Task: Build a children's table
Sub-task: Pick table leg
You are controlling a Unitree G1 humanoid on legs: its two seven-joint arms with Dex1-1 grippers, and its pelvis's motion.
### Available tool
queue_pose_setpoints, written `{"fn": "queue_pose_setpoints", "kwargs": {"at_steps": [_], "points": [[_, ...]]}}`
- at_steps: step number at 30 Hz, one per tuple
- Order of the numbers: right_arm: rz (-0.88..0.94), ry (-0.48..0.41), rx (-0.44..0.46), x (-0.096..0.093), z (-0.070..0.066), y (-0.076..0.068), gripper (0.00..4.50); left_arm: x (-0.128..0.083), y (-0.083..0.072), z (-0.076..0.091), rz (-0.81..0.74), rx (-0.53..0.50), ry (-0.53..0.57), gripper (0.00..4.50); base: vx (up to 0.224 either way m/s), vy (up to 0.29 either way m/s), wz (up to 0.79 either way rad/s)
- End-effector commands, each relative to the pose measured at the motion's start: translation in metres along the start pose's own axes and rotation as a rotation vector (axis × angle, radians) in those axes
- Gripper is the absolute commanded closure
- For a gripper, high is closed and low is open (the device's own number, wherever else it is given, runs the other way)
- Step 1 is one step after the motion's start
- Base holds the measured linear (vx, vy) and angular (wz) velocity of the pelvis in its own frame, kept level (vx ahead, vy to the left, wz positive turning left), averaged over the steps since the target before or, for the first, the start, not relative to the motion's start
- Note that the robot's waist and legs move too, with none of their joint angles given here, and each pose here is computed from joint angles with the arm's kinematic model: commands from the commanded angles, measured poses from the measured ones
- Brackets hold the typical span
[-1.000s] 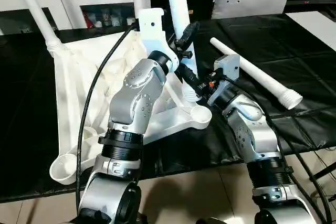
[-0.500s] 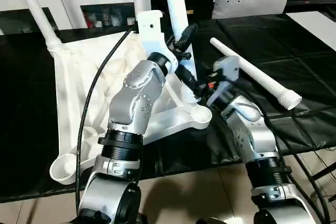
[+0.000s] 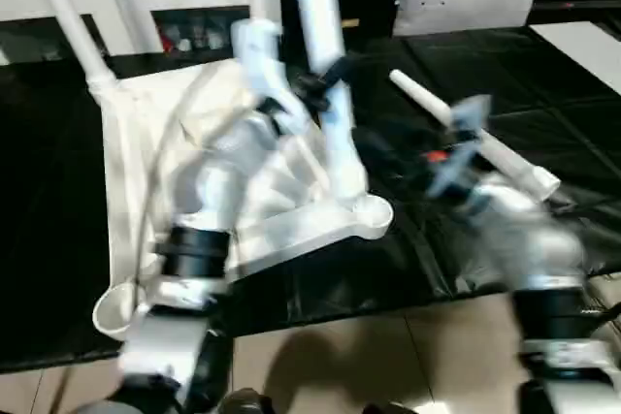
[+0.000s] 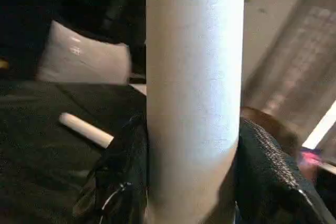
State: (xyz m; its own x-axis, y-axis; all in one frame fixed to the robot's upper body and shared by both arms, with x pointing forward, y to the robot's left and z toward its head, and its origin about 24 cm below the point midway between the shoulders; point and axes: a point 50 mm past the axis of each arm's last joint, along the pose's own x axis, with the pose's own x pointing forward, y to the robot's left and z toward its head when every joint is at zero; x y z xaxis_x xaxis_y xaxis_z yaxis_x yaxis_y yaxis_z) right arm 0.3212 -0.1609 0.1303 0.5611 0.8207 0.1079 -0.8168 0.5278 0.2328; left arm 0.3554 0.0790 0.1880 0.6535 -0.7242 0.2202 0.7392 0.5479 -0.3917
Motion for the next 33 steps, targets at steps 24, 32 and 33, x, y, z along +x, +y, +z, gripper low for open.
{"fn": "queue_pose_setpoints", "kwargs": {"at_steps": [24, 32, 33], "points": [[0.405, 0.210, 0.163, -0.002, -0.006, 0.034, 2.00, -0.002, -0.042, 0.004, -0.454, -0.051, 0.090, 2.66, 0.000, 0.000, 0.00], [0.399, 0.213, 0.167, 0.000, -0.010, 0.036, 2.48, 0.000, -0.040, 0.002, -0.419, -0.037, 0.098, 2.66, 0.000, 0.000, 0.00], [0.382, 0.210, 0.156, 0.001, -0.011, 0.036, 2.53, 0.000, -0.039, 0.002, -0.405, -0.020, 0.092, 2.66, 0.000, 0.000, 0.00]]}}
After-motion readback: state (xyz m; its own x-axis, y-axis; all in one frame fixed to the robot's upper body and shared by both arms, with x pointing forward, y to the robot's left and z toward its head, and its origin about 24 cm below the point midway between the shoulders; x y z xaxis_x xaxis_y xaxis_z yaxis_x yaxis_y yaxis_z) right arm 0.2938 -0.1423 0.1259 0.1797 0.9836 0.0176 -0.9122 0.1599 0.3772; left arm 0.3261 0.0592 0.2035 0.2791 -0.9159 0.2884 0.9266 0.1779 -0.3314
